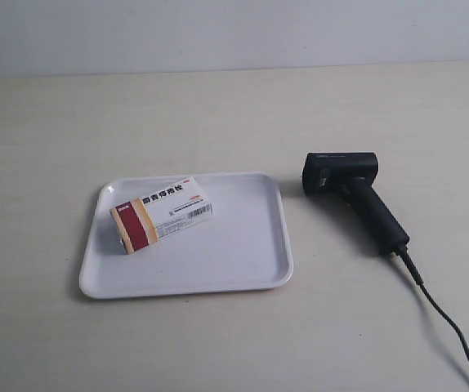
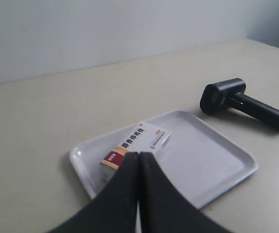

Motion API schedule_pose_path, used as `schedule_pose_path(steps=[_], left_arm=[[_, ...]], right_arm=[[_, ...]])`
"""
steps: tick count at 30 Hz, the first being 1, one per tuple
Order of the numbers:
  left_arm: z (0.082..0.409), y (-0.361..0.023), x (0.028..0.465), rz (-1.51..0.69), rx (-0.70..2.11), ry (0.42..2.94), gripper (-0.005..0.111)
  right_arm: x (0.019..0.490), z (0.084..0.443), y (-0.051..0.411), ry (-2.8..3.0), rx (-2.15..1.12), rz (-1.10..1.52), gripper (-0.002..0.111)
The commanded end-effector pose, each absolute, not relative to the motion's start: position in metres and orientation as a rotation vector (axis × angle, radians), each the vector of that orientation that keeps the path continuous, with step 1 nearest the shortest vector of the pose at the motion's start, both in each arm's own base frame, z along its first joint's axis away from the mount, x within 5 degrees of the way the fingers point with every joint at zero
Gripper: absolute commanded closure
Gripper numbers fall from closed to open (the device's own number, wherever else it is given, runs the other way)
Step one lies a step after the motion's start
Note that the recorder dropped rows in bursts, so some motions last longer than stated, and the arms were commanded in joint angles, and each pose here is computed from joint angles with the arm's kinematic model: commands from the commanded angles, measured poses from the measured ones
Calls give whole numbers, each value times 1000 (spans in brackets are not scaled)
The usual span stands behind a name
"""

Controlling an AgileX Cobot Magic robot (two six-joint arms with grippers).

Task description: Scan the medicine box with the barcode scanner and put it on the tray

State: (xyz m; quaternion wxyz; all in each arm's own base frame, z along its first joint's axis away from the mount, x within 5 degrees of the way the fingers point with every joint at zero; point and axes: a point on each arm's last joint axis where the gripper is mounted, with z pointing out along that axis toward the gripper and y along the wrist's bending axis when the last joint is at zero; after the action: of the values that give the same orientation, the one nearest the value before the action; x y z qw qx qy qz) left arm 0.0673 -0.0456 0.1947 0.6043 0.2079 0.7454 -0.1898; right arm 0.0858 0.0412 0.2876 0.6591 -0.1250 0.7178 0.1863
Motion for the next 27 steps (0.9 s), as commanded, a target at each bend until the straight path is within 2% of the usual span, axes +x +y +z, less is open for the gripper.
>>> schedule_pose_path(steps=[1,10,20,27], left_arm=[[199,-33,67,-290,414,1657,105],[213,-8,56,-14,116,1478,105],[214,-6,56,36,124,1473,105],[210,2,56,32,-5,1514,105]], right_arm=[[85,289,40,1609,-273,423,108],[85,289,40,1610,-273,423,108],[85,289,40,1610,-273,423,108],[85,289,40,1610,-273,423,108]])
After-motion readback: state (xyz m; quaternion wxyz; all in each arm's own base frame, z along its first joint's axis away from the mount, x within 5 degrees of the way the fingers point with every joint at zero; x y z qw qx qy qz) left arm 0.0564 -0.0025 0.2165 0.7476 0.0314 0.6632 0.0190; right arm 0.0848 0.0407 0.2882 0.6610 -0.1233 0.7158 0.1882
